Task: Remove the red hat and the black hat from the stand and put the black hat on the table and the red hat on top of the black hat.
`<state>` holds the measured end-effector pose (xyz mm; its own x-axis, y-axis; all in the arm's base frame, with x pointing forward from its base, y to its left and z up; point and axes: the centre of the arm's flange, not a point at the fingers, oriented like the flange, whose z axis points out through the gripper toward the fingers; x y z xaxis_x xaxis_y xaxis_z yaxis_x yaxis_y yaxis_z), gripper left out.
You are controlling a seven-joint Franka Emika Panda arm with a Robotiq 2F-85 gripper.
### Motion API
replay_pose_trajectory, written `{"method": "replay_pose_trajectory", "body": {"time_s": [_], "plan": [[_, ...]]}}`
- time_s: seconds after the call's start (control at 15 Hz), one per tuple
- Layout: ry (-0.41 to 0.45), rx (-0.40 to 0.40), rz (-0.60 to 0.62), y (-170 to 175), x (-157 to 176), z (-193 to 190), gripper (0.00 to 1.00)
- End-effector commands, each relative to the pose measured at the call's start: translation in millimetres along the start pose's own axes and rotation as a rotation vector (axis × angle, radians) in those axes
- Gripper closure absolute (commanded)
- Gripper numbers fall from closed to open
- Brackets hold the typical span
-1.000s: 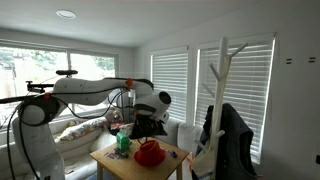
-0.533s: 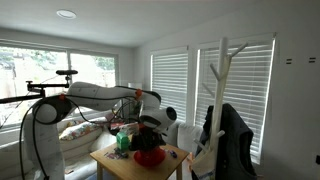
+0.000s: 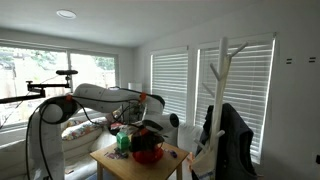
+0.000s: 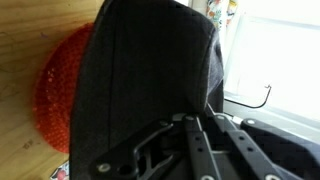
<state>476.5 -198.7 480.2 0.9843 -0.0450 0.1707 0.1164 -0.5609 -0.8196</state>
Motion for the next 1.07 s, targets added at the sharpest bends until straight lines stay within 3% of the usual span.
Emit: {"method": "replay_pose_trajectory", "body": {"time_s": [0.0,0.47,1.0], "plan": [[0.014,0.083,-0.091,-7.0,11.7,-9.3,0.98],[-0.042,0.156,-0.126,-2.3,34.3,16.0,0.98],[-0.101,0.19,-0.093,29.3,46.2,38.4,0.98]]}}
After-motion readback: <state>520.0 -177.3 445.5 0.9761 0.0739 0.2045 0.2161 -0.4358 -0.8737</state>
